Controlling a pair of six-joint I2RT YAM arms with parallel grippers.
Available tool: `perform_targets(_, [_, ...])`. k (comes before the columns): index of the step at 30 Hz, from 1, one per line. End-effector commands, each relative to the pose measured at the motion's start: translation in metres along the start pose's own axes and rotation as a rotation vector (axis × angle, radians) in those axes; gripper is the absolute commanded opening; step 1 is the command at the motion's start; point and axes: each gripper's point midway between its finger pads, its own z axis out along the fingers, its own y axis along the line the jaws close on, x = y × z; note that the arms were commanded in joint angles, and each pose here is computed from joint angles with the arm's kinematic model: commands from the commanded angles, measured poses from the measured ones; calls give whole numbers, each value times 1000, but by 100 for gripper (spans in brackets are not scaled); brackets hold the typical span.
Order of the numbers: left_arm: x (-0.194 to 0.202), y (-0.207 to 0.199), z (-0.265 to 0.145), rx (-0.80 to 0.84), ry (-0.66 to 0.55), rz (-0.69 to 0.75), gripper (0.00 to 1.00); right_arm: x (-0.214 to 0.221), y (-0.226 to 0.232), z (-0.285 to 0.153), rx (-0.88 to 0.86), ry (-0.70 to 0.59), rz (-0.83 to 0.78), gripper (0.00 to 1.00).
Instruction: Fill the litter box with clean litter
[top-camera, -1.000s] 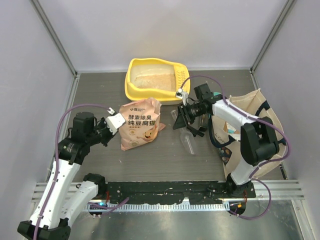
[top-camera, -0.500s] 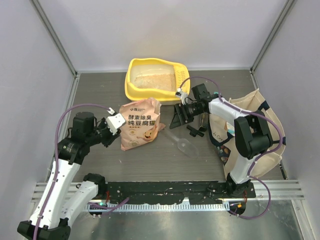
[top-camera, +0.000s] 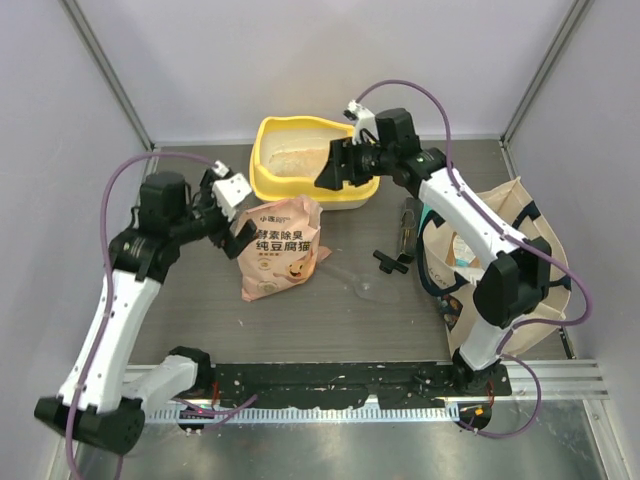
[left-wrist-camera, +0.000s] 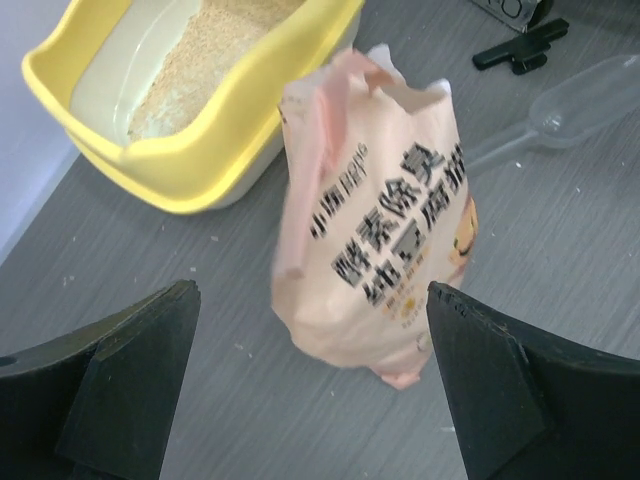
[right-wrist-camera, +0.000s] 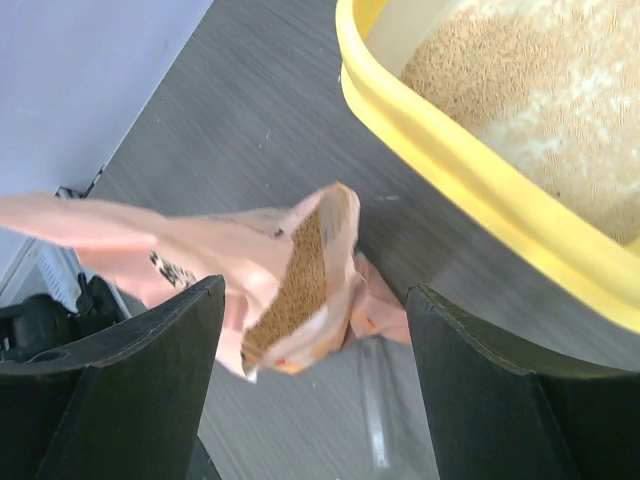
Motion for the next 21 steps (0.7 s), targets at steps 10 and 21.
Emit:
perform_targets(10, [-14,-2,43,235,43,24,96,32,-19,36,166,132,39,73])
perform_targets(21, [-2,-19,67,323,54,13,52,59,6,49,105,224,-58,70])
